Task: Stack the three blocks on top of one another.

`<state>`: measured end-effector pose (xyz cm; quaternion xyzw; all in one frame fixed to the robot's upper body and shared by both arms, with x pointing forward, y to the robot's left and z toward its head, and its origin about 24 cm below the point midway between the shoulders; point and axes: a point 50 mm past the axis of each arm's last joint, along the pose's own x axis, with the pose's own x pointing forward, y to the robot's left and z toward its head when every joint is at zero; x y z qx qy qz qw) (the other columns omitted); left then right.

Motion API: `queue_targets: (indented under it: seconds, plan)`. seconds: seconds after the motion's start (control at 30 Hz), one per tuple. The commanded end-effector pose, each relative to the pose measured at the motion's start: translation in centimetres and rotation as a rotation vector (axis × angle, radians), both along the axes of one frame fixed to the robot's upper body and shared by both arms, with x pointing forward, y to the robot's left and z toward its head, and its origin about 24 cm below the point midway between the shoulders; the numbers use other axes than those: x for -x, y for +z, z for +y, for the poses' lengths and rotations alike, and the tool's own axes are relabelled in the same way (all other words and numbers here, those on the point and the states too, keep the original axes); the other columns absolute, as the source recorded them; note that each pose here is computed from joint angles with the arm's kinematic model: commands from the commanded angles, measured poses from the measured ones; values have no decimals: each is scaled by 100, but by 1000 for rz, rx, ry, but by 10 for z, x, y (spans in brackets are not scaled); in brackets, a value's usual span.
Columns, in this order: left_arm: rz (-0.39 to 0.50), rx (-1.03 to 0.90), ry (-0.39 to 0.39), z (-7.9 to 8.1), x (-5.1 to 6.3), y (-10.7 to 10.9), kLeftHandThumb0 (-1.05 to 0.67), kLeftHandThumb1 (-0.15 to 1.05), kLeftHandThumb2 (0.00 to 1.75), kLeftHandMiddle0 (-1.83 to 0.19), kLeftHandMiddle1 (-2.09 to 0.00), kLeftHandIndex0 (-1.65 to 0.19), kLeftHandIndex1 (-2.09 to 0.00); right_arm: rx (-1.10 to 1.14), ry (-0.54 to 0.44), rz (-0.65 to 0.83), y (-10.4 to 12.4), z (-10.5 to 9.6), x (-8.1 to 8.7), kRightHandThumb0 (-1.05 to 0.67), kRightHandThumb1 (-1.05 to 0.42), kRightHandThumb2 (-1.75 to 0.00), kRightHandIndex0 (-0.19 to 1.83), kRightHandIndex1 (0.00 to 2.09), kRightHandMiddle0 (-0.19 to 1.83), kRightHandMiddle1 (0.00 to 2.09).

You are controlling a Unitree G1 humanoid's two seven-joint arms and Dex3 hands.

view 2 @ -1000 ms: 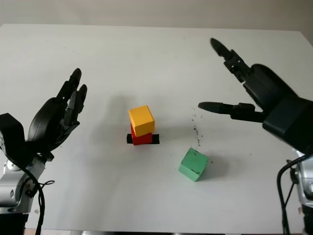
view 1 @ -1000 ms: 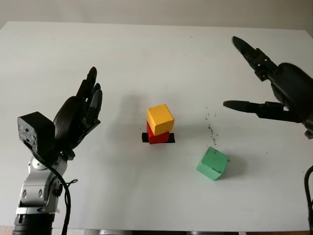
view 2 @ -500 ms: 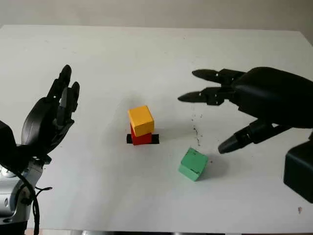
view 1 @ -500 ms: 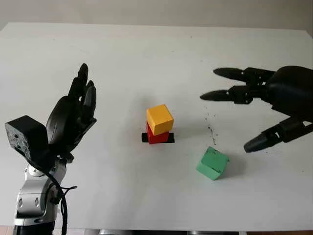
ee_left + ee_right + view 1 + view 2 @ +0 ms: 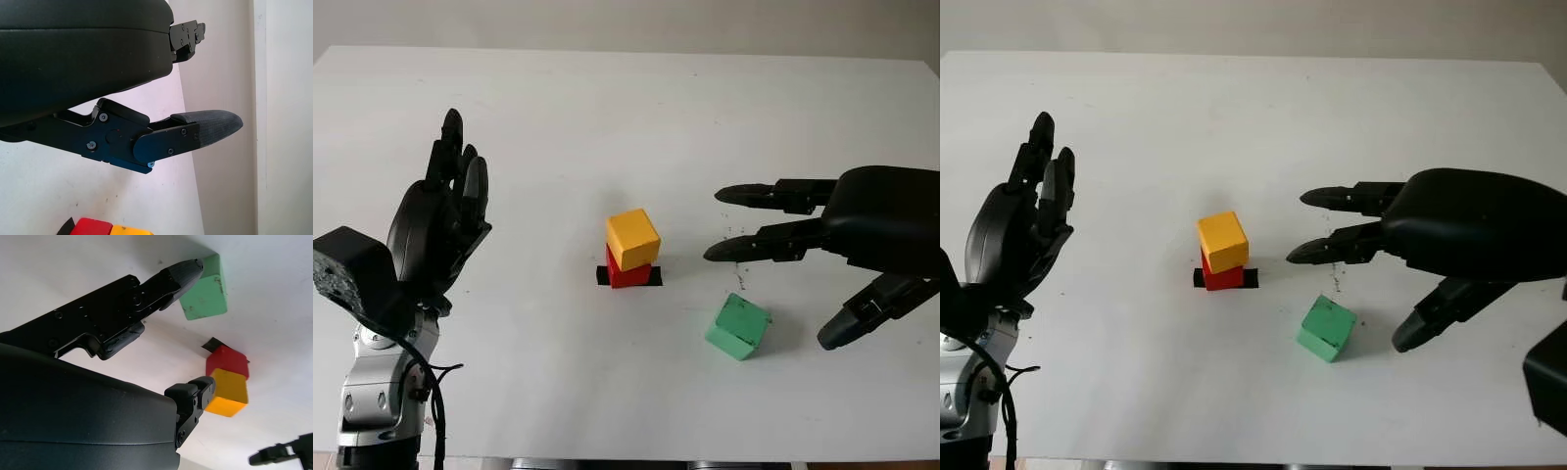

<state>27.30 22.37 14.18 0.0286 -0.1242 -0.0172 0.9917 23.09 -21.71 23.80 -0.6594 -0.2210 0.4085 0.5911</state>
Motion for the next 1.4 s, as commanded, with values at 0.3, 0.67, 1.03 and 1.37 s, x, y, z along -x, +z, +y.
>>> queue_targets:
  seconds: [0.3,0.67,1.03,1.37]
  plan:
    - [-32,30,-47,-13,0,-2,-64,105,61,19,0,19,0,-32,13,-51,-42,5,-3,-66,-78,-6,11,6,51,8]
    - [-33,-4,-40,-18,-2,-2,-68,105,63,19,0,19,0,-22,-15,-21,-58,-3,-2,-61,-76,-5,7,5,54,7]
    - [-30,-27,-47,-18,-1,-2,-66,105,62,19,0,19,0,-38,-65,15,-68,-9,-2,-53,-77,-6,7,5,57,7]
    - [-22,-41,-67,-18,-1,-5,-66,105,62,19,0,19,0,-69,-62,31,-75,-6,-6,-49,-80,-6,7,5,60,8]
